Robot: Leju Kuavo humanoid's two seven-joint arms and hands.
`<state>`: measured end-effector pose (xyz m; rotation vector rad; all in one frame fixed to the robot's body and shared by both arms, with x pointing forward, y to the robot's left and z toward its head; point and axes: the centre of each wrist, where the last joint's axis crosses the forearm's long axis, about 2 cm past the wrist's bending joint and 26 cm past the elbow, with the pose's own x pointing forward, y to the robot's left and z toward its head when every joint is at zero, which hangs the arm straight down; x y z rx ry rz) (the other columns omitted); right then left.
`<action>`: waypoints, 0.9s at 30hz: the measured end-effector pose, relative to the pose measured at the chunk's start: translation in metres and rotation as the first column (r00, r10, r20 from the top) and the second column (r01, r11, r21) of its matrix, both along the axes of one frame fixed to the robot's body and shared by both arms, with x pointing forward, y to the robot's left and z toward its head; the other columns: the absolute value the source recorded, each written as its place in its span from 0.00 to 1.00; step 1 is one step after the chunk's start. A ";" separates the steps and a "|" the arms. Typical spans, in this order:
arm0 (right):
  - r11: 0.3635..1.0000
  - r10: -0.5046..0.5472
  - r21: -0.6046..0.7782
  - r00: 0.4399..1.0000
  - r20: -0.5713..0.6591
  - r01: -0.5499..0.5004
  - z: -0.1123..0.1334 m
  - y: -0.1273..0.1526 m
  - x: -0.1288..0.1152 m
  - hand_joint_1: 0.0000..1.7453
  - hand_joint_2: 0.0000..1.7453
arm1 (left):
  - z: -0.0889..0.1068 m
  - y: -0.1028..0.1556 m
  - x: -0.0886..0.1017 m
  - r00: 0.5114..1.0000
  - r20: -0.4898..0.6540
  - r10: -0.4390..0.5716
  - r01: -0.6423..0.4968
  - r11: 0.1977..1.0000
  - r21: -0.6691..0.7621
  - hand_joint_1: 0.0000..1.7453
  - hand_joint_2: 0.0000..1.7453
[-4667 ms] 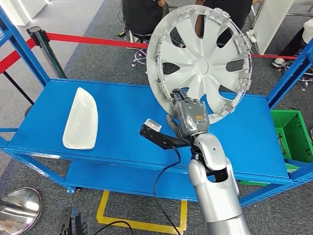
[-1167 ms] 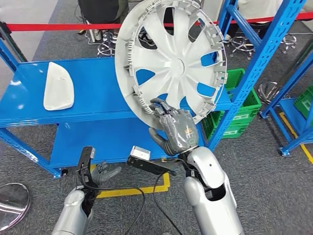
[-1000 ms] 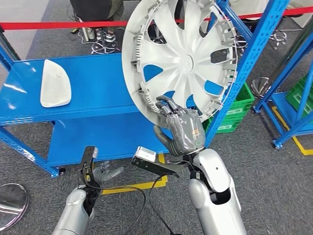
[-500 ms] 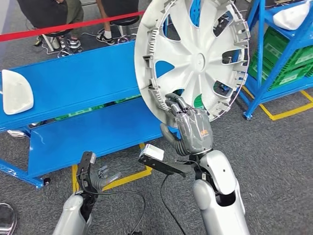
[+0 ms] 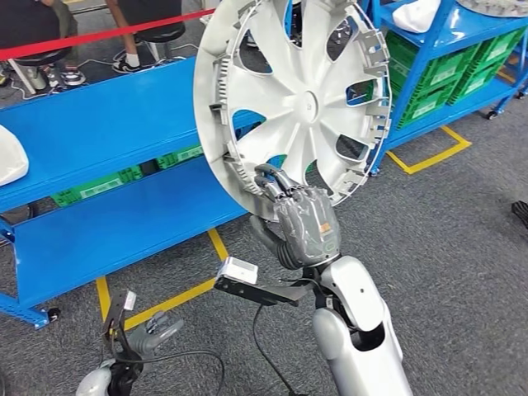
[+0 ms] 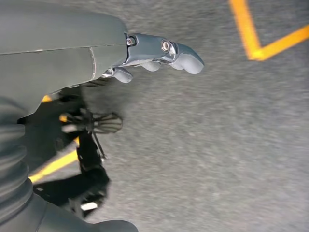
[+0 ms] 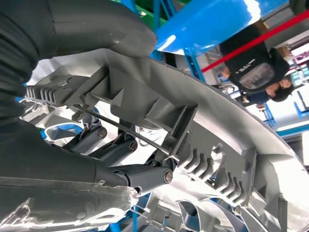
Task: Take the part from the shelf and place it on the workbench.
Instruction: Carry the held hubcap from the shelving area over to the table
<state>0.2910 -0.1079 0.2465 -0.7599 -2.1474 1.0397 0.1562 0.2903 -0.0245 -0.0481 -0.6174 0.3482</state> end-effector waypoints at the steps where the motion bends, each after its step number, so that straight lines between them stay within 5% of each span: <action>1: 1.000 0.007 0.001 1.000 -0.001 -0.007 0.000 0.002 0.000 1.00 1.00 | -0.002 0.004 -0.006 1.000 -0.011 0.009 -0.009 1.000 0.000 0.00 1.00; 15: 1.000 0.025 0.010 1.000 0.010 -0.026 0.002 0.010 -0.002 1.00 1.00 | -0.009 0.029 -0.042 0.997 -0.071 0.039 -0.037 0.999 0.020 0.00 1.00; 27: 0.999 -0.032 0.017 0.999 -0.001 0.032 -0.004 -0.008 -0.009 1.00 1.00 | -0.003 0.024 -0.033 0.998 -0.065 -0.025 0.029 0.998 0.052 0.00 1.00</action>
